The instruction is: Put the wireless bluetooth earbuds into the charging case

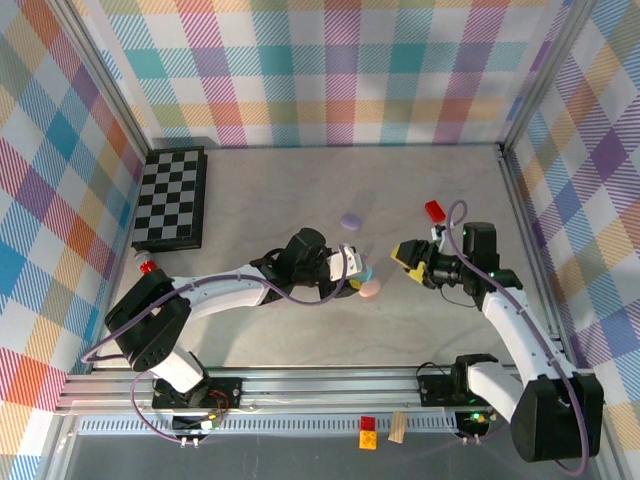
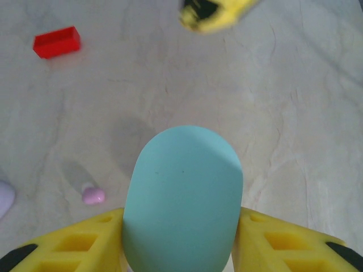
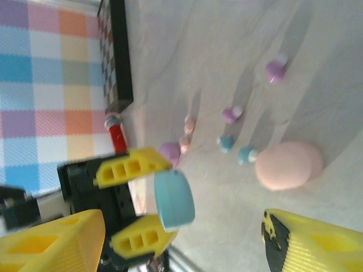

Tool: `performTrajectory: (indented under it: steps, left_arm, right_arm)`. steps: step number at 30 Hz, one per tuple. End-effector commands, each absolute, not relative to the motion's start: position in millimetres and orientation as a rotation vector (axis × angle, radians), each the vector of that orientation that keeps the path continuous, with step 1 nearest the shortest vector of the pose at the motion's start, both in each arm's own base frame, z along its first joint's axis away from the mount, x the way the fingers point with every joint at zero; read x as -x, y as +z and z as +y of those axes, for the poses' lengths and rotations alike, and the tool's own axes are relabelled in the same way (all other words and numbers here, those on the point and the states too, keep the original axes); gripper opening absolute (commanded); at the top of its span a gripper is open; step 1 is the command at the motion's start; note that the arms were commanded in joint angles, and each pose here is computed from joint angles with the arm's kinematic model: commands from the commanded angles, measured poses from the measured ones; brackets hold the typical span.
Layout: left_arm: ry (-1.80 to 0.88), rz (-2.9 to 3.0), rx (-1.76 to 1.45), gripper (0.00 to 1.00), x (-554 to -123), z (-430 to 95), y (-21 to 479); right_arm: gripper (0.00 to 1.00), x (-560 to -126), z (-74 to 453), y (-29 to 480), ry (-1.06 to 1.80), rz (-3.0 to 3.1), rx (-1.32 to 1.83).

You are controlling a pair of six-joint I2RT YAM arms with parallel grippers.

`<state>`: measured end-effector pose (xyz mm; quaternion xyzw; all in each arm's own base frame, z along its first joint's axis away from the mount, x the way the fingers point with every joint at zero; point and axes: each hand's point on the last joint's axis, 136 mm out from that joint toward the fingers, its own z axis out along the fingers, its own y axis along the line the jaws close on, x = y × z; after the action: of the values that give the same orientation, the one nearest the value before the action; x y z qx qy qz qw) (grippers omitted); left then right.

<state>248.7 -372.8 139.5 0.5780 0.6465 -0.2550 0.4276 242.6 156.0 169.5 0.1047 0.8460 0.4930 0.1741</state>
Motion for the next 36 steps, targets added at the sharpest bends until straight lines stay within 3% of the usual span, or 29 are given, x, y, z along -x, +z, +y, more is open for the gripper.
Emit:
performTrajectory:
  steps: [1, 7, 14, 22, 28, 31, 36]
  left_arm:
    - [-0.722, 1.53, -1.345, 0.46, -252.7, -383.3, 173.0]
    - [-0.762, 1.494, -1.334, 0.46, -249.7, -387.3, 183.2]
    - [-0.792, 1.465, -1.345, 0.46, -244.1, -388.1, 191.3]
    - [-0.821, 1.454, -1.365, 0.46, -237.6, -388.2, 193.0]
    - [-0.817, 1.458, -1.357, 0.45, -238.1, -387.0, 193.6]
    - [-0.811, 1.459, -1.356, 0.46, -238.9, -386.8, 192.9]
    - [-0.796, 1.471, -1.351, 0.46, -242.0, -384.2, 189.3]
  right_arm:
    - [0.73, -225.5, 176.1, 179.2, 1.543, 2.385, -0.256]
    - [0.68, -227.3, 191.9, 178.0, 1.561, 2.379, -0.235]
    - [0.51, -237.9, 203.0, 178.3, 1.575, 2.376, -0.213]
    - [0.43, -240.3, 206.7, 173.0, 1.567, 2.395, -0.214]
    - [0.3, -242.8, 208.1, 175.1, 1.578, 2.389, -0.218]
    - [0.3, -242.2, 207.1, 175.5, 1.565, 2.394, -0.214]
    - [0.42, -240.3, 203.9, 179.7, 1.529, 2.397, -0.207]
